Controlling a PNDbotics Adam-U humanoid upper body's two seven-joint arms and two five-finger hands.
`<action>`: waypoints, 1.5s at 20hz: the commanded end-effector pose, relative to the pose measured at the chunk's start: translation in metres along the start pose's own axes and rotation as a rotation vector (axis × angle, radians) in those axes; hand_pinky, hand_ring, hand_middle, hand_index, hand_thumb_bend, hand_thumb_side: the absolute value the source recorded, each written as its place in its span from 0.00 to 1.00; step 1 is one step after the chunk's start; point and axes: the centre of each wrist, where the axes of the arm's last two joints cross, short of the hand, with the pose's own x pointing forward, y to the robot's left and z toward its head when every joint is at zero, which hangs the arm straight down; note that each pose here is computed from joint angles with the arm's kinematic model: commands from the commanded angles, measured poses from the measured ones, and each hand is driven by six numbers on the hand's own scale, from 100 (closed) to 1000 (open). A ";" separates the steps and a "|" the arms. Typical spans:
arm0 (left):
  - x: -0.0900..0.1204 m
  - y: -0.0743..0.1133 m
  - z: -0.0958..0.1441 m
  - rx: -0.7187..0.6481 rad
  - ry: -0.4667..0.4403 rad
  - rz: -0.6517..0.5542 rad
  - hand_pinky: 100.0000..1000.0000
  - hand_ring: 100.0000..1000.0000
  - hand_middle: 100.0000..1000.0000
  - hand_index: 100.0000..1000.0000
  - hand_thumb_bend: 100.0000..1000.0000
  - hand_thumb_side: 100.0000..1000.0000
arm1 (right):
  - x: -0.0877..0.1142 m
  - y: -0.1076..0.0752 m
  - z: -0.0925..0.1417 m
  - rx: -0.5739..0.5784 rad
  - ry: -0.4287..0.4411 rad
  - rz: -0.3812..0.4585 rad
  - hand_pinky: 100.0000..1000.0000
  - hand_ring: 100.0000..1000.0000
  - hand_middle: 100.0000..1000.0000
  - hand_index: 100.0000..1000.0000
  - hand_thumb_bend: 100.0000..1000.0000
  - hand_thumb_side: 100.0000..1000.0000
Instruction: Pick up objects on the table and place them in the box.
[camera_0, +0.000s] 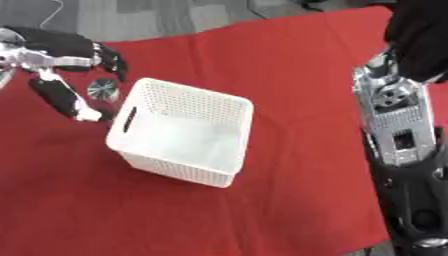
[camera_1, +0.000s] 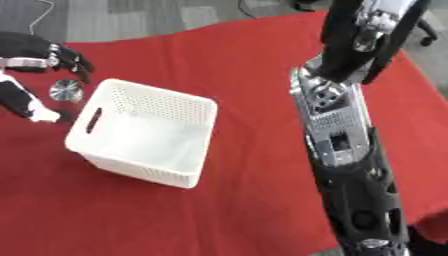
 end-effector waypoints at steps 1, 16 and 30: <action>-0.002 0.006 0.004 -0.094 -0.035 -0.079 0.67 0.80 0.89 0.82 0.16 0.34 | 0.003 0.002 -0.008 -0.115 -0.112 -0.084 0.67 0.66 0.65 0.68 0.00 1.00; -0.002 0.002 -0.003 -0.157 -0.046 -0.072 0.65 0.78 0.88 0.80 0.25 0.35 | 0.003 0.004 -0.009 -0.124 -0.109 -0.084 0.68 0.66 0.64 0.68 0.00 1.00; -0.005 -0.012 -0.010 -0.199 -0.030 -0.075 0.60 0.75 0.87 0.78 0.21 0.35 | 0.005 0.009 -0.012 -0.140 -0.115 -0.103 0.68 0.66 0.64 0.68 0.00 1.00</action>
